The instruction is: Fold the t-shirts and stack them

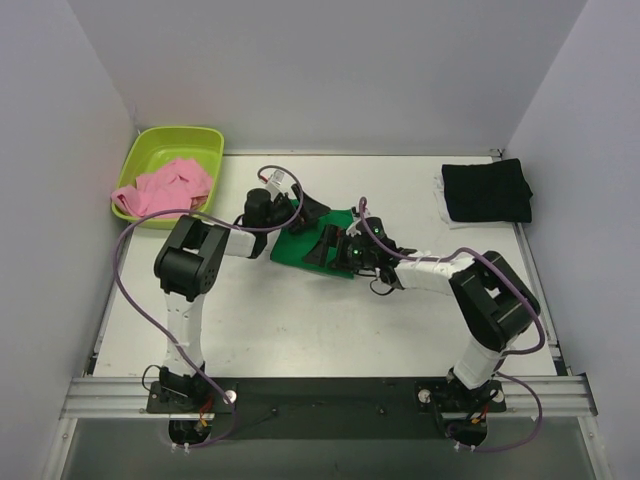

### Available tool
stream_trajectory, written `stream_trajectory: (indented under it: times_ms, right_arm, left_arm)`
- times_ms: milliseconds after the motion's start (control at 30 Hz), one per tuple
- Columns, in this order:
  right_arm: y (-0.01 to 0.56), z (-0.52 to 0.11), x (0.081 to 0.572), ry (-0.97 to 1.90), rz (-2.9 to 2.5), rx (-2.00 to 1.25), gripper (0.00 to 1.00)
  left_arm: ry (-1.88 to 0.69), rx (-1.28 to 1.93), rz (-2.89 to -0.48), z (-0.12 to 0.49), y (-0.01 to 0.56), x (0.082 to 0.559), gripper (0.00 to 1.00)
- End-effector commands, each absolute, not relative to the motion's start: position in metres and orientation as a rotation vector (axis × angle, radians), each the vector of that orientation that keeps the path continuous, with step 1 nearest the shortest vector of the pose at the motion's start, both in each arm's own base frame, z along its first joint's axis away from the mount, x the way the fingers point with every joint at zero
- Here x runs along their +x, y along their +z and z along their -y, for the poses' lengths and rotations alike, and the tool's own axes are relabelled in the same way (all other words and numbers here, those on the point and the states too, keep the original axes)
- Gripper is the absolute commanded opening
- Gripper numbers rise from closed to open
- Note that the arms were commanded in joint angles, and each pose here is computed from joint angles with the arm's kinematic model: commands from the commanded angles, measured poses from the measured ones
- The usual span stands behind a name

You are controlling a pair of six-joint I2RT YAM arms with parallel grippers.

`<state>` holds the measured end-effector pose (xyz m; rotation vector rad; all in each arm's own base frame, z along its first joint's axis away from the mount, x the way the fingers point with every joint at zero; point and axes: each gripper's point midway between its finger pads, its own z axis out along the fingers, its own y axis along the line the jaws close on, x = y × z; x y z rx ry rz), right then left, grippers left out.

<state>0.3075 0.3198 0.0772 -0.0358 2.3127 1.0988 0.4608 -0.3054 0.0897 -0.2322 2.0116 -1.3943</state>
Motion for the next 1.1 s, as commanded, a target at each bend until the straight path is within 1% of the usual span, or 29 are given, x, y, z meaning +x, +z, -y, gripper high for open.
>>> stream_trajectory:
  times_ms: [0,333,433,567,700,733,900,933,1000,1033,1067]
  right_arm:
    - [0.09,-0.33,0.311,1.181,-2.225,-0.067,1.0]
    - [0.067,-0.319,0.292,1.162,-2.292,-0.068,1.0]
    - [0.058,-0.314,0.287,1.149,-2.312,-0.061,1.0]
    - [0.054,-0.314,0.284,1.156,-2.32,-0.058,1.0]
    - [0.079,-0.322,0.281,1.191,-2.274,-0.097,1.0]
    - [0.08,-0.321,0.279,1.165,-2.282,-0.12,1.0]
    - [0.133,-0.321,0.28,1.106,-2.186,-0.206,1.0]
    - [0.135,-0.316,0.28,1.075,-2.201,-0.203,1.0]
    - [0.155,-0.305,0.283,0.984,-2.179,-0.232,1.0]
    - [0.164,-0.3,0.287,0.946,-2.164,-0.234,1.0]
    - [0.169,-0.288,0.297,0.834,-2.14,-0.239,1.0]
  left_arm:
    - [-1.402,-0.152,-1.938,0.305,0.102,0.476,0.98]
    - [-1.386,-0.178,-1.941,0.297,0.083,0.508,0.98]
    - [-1.392,-0.171,-1.939,0.295,0.087,0.512,0.97]
    - [-1.407,-0.154,-1.933,0.296,0.097,0.506,0.98]
    - [-1.417,-0.145,-1.911,0.293,0.116,0.494,0.98]
    - [-1.419,-0.135,-1.891,0.292,0.129,0.491,0.97]
    - [-1.425,-0.136,-1.88,0.286,0.151,0.472,0.97]
    - [-1.428,-0.125,-1.856,0.285,0.165,0.469,0.98]
    - [-1.43,-0.129,-1.858,0.282,0.171,0.461,0.97]
    - [-1.431,-0.119,-1.838,0.281,0.184,0.458,0.97]
    - [-1.428,-0.123,-1.837,0.279,0.188,0.455,0.98]
